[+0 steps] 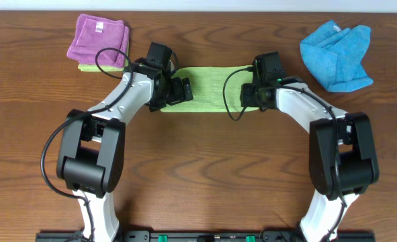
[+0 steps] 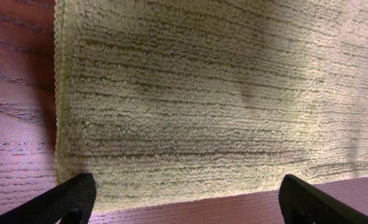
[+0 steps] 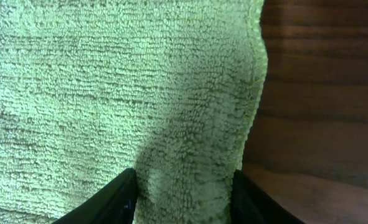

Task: Fold the cloth
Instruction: 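Grasp the folded strip's left and right ends with both grippers, then hold the left end and carry the right end leftward over the strip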

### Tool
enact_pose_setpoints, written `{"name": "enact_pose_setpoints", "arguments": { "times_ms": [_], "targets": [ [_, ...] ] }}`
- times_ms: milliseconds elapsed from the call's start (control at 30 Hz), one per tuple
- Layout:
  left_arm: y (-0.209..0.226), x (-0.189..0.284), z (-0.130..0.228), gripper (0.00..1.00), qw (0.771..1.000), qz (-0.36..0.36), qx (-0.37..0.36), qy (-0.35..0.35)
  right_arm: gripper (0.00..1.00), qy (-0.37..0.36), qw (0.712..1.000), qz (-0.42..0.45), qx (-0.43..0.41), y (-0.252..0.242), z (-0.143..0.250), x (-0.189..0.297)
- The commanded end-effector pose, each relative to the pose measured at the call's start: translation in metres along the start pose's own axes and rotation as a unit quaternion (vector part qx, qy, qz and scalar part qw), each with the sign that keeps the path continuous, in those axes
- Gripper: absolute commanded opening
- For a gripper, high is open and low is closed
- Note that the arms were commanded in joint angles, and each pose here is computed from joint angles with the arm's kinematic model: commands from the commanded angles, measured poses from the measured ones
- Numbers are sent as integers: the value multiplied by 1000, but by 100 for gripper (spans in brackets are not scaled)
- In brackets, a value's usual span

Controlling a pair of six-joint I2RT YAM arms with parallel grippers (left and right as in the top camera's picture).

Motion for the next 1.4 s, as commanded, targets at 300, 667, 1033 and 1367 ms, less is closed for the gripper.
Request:
{"name": "enact_pose_setpoints", "arguments": {
  "times_ms": [300,667,1033,1367],
  "targets": [
    [2,-9,8,95,1000,-13,-12,15,2,17,1000,3,-2,0,8,-7],
    [13,-17,19,34,999,-44,-7,22,2,23,1000,4,-1,0,10,-7],
    [19,-17,17,6,997,-69,-5,13,2,38,999,-9,-2,3,14,-4],
    [20,-16,20,6,997,-72,-3,22,2,-26,999,-37,7,18,-8,42]
  ]
}}
Point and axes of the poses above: each gripper's point midway between its finger pads, its own x axis back along the fingers, its own y axis along the line the jaws close on, z = x × y, the point moved 6 cm from there along x, back along the fingers, and after that the axes turned 9 degrees about -x, right-handed, at the moved point
